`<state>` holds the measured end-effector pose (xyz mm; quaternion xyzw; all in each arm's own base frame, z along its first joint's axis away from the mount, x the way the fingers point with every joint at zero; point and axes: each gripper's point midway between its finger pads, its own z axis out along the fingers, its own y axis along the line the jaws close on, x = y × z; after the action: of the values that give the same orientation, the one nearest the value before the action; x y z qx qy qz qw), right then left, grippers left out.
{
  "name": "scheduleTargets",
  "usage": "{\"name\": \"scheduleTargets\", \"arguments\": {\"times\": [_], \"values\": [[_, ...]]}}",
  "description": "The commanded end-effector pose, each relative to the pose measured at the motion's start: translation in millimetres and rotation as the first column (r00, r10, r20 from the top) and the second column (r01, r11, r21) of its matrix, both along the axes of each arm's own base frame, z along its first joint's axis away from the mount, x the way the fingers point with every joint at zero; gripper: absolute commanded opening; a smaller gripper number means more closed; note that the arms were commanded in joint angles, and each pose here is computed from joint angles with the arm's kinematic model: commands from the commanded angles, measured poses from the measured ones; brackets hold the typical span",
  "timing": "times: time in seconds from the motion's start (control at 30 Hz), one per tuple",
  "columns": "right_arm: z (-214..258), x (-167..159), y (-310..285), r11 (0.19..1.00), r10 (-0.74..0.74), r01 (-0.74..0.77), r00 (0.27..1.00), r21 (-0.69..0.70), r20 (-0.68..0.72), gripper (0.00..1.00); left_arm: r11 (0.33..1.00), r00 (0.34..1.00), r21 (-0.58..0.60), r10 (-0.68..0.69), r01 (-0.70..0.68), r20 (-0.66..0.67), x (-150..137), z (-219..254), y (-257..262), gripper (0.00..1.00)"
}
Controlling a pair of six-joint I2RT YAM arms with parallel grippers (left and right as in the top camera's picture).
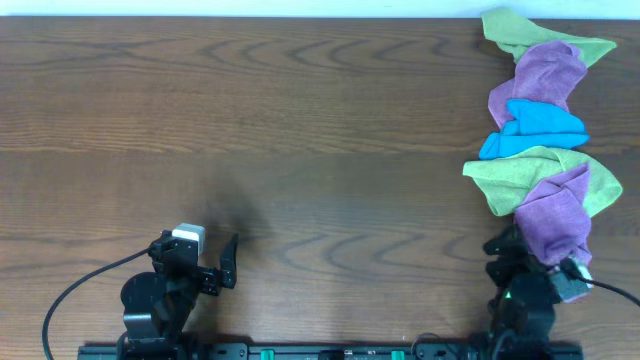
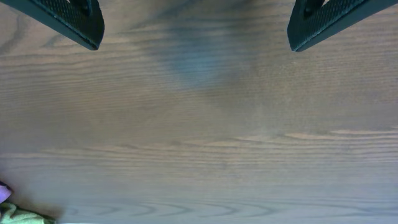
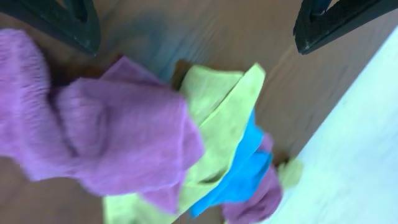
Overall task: Fold the cloth
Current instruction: 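Reach the right gripper to the purple cloth at the pile's bottom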
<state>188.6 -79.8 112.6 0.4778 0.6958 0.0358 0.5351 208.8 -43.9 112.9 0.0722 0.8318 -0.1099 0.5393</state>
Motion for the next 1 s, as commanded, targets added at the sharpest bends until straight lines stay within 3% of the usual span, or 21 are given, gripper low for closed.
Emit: {"name": "scheduleTargets", "arguments": {"times": [0.0, 0.33, 0.57, 0.97], "values": [[-5, -7, -20, 0.991, -0.133, 0.133, 0.991, 0.006, -0.014, 0.99, 1.000, 1.000, -0.007, -0.002, 0.002, -0.014, 0, -7, -1, 0.95], [-10, -1, -44, 0.980, -0.195, 0.198, 0.962, -0.004, -0.192, 0.99, 1.000, 1.000, -0.007, -0.002, 0.002, -0.015, 0, -7, -1, 0.95], [11, 5, -67, 0.971, -0.229, 0.189, 0.911, -0.147, -0.342, 0.99, 1.000, 1.000, -0.007, -0.002, 0.002, -0.015, 0, -7, -1, 0.95], [-47, -12, -96, 0.941, -0.323, 0.324, 0.767, -0.100, -0.554, 0.98, 1.000, 1.000, -0.007, -0.002, 0.002, -0.015, 0, -7, -1, 0.95]]}}
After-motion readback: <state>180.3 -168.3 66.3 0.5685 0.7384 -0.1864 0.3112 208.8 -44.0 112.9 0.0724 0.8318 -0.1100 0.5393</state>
